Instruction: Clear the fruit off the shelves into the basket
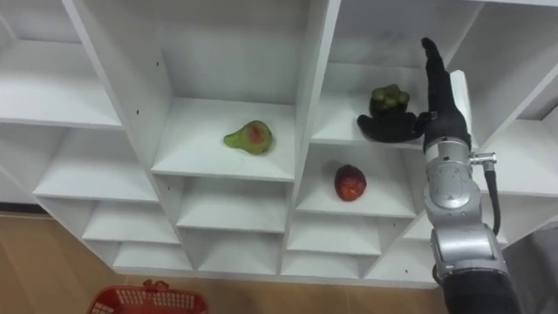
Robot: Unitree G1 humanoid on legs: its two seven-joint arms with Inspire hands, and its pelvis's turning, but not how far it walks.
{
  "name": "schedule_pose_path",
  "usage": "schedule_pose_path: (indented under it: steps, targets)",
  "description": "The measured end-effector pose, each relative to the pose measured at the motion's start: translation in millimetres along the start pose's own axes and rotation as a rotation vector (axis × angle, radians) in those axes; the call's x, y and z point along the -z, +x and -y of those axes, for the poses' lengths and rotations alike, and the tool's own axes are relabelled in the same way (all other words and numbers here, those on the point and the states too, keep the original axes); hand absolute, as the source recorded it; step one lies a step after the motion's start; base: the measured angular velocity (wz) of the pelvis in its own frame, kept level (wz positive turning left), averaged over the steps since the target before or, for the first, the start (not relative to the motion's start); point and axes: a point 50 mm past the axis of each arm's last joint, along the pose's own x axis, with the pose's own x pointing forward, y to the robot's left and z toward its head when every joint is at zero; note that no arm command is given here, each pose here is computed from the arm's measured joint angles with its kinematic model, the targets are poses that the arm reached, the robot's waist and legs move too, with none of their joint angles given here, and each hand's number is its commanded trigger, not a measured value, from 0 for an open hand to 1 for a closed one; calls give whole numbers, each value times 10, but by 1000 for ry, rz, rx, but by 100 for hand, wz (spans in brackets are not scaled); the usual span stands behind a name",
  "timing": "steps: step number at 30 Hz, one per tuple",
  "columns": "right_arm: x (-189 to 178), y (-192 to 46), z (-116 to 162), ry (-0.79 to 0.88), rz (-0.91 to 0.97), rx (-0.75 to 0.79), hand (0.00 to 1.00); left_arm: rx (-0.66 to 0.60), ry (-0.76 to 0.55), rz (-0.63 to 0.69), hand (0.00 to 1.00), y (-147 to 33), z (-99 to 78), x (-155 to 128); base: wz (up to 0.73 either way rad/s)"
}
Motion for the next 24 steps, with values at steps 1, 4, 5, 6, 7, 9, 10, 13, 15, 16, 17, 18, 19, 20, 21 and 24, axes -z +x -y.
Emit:
schedule_pose_path:
  steps: [1,4,5,6,7,9,10,13,15,16,17,18,19,20,21,24]
  targets:
    - [3,1,4,0,-1,-2,0,0,0,0,100,0,0,0,0]
    - [33,10,30,-6,-14,-19,0,0,0,-1,100,0,0,1,0]
    - [65,25,34,0,-32,-24,0,0,0,-3,100,0,1,7,0]
    - [89,40,38,1,-46,-27,0,0,0,-5,100,-1,1,11,0]
    - [98,42,42,0,-51,-29,0,0,0,-5,100,0,2,10,0]
    - [118,41,44,-1,-59,-35,0,0,-1,-6,100,0,1,12,0]
    - [124,41,42,1,-62,-38,0,-1,-2,-6,100,0,0,12,0]
    - [132,39,34,10,-66,-48,0,-1,-6,-5,100,0,-3,11,0]
    - [133,38,25,21,-68,-55,0,-1,-7,-5,100,0,-3,11,0]
    - [133,38,23,26,-68,-56,0,-1,-7,-5,100,0,-3,12,0]
    - [134,37,21,30,-69,-58,0,-1,-7,-6,100,0,-3,14,0]
    - [133,38,22,29,-69,-59,0,-1,-7,-7,100,0,-3,15,0]
    - [133,38,22,29,-69,-60,0,-1,-7,-7,100,0,-3,15,0]
    - [133,38,23,29,-69,-61,0,-1,-7,-7,100,0,-3,15,0]
    - [133,38,23,29,-68,-64,0,-1,-7,-7,100,0,-3,14,0]
    - [133,38,18,29,-68,-73,0,0,-6,-7,100,3,-2,6,0]
